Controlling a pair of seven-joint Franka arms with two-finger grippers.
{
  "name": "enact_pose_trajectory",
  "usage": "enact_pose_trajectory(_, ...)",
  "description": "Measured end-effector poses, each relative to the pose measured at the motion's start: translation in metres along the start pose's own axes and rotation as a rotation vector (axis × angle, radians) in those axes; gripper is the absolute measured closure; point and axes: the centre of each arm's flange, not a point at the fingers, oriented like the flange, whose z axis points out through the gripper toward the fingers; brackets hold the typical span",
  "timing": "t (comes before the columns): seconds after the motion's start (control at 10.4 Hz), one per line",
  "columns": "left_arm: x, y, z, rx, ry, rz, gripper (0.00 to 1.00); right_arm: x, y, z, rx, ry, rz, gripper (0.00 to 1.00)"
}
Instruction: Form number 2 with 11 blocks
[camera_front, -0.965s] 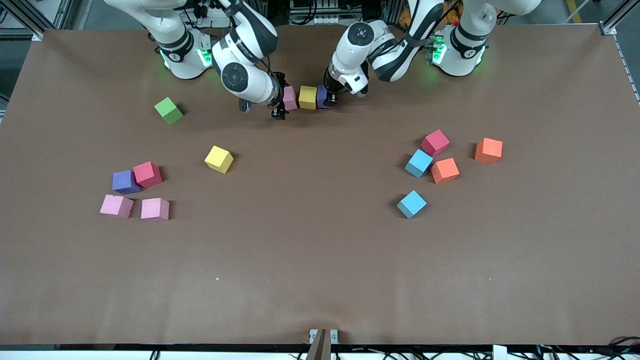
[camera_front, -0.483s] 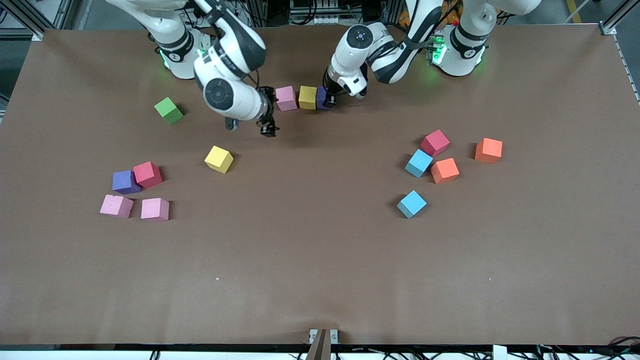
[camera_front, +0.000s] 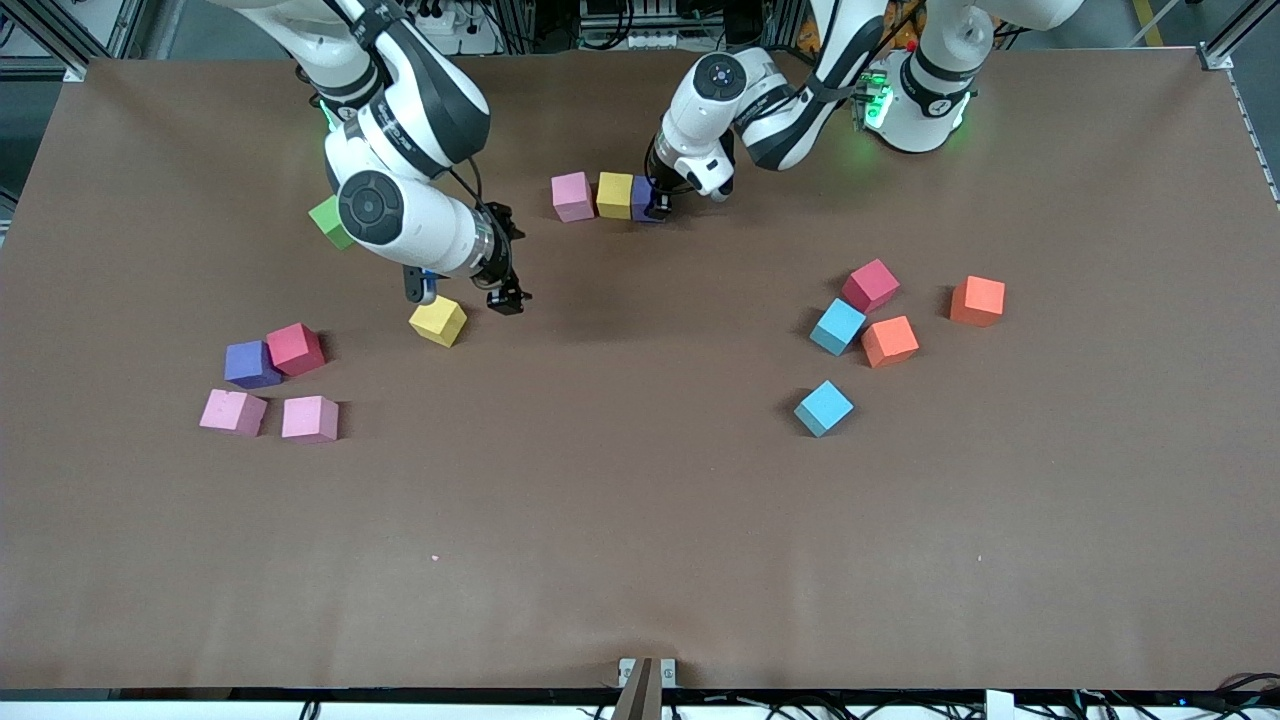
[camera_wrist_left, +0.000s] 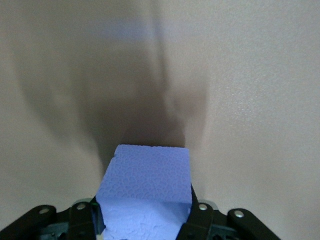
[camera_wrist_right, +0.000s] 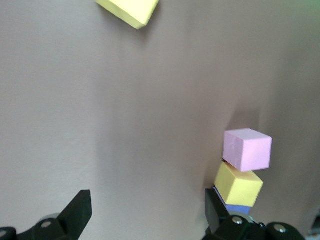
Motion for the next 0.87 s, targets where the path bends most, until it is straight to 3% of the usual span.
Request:
enact_pose_trajectory(0.1,0.0,0.0,0.001,0.001,0.0,-0.001,0.44,-0.002,-0.004,-0.01,0.027,0.023,-0.025,0.0)
enact_pose_trajectory(0.19,-0.001,0.001,0.001,0.001,-0.002,-0.006,0.37,-0.003,-0.008,-0.023,0.036,0.046,-0.043,0.0)
enact_pose_trajectory(0.48,-0.003,0.003,0.0,0.006,0.005,-0.02,0.01,-0.007,-0.021,-0.074,0.026,0.061,-0.089,0.0)
enact_pose_trajectory(0.87,-0.014,0.008,-0.018,0.024,0.052,-0.009,0.0,-0.012,-0.027,-0.096,0.042,0.047,-0.11,0.0)
